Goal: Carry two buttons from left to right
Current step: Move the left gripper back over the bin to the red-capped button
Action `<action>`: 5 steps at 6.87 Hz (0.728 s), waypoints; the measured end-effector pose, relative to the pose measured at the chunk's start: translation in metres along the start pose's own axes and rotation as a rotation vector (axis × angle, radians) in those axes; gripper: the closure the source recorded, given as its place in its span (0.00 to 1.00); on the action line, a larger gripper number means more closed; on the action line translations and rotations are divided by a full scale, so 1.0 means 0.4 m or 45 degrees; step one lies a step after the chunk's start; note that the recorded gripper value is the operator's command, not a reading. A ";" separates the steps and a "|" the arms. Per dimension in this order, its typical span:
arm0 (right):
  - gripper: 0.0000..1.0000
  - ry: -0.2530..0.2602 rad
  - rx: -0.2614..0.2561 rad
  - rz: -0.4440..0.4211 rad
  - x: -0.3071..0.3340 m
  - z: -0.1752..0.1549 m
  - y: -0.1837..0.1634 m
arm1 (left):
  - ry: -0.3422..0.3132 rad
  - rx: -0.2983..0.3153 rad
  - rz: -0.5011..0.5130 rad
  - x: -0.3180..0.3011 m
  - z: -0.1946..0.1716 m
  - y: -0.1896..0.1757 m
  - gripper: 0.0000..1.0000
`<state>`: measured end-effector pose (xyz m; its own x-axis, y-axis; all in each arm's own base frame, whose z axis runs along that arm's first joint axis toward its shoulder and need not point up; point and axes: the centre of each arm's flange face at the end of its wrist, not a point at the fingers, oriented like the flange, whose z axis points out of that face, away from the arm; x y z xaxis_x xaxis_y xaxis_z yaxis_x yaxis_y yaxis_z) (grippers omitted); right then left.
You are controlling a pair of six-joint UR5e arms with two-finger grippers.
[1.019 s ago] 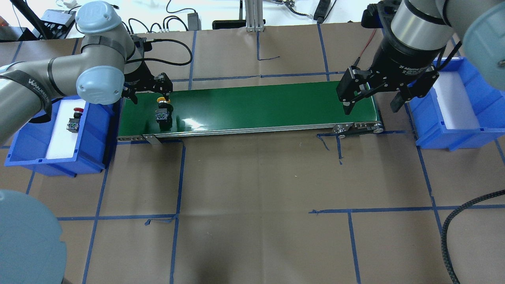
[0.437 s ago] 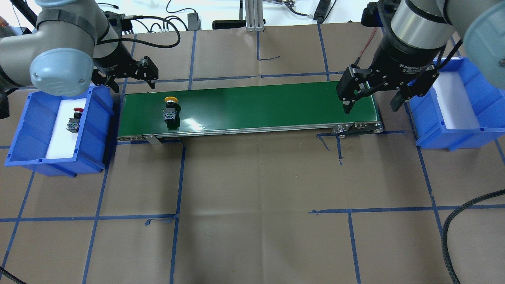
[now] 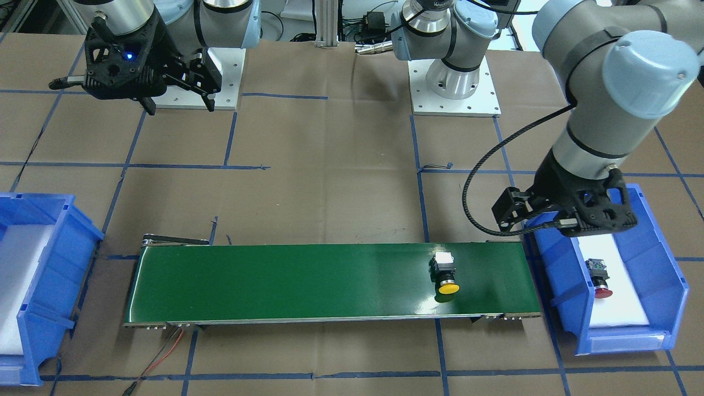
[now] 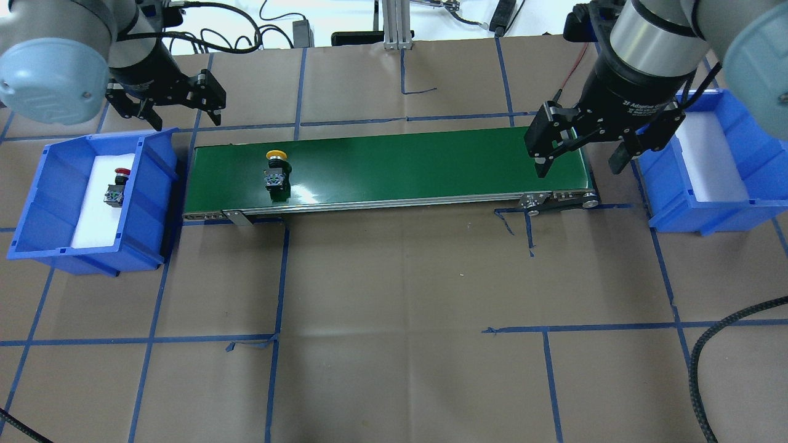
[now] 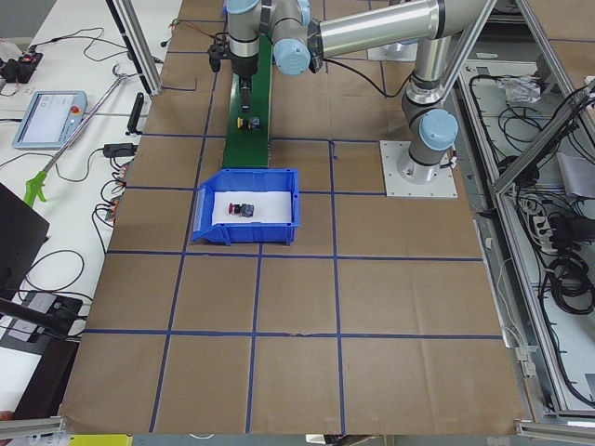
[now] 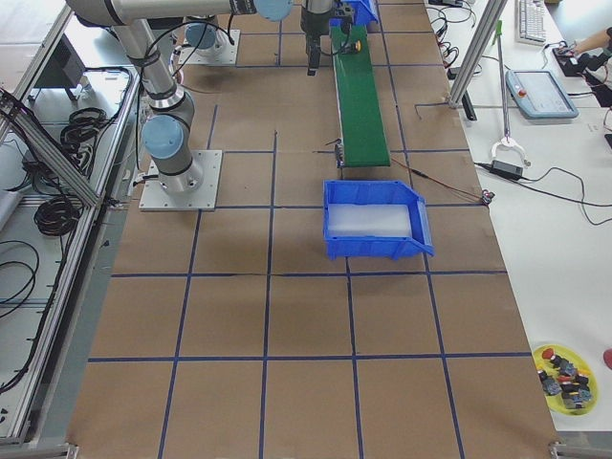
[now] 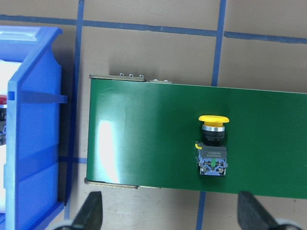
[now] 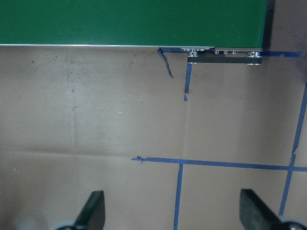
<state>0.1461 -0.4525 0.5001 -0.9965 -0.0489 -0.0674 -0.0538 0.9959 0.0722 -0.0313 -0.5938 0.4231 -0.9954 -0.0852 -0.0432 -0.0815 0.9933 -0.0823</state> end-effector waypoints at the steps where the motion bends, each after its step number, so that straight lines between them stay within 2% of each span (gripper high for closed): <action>1: 0.00 0.000 0.000 0.000 0.000 0.000 0.000 | -0.004 -0.017 0.025 -0.102 0.006 -0.021 0.00; 3: 0.00 0.000 0.001 0.000 -0.001 -0.001 0.000 | -0.016 -0.039 0.125 -0.299 0.038 -0.037 0.00; 5: 0.00 0.000 -0.002 -0.001 -0.002 0.002 0.001 | -0.002 -0.077 0.184 -0.488 0.106 -0.042 0.00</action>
<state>0.1468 -0.4522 0.4994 -0.9965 -0.0499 -0.0674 -0.0548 0.9958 0.0736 0.1664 -0.5970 0.3907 -0.9969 0.0591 -0.0515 0.0600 0.9981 -0.0148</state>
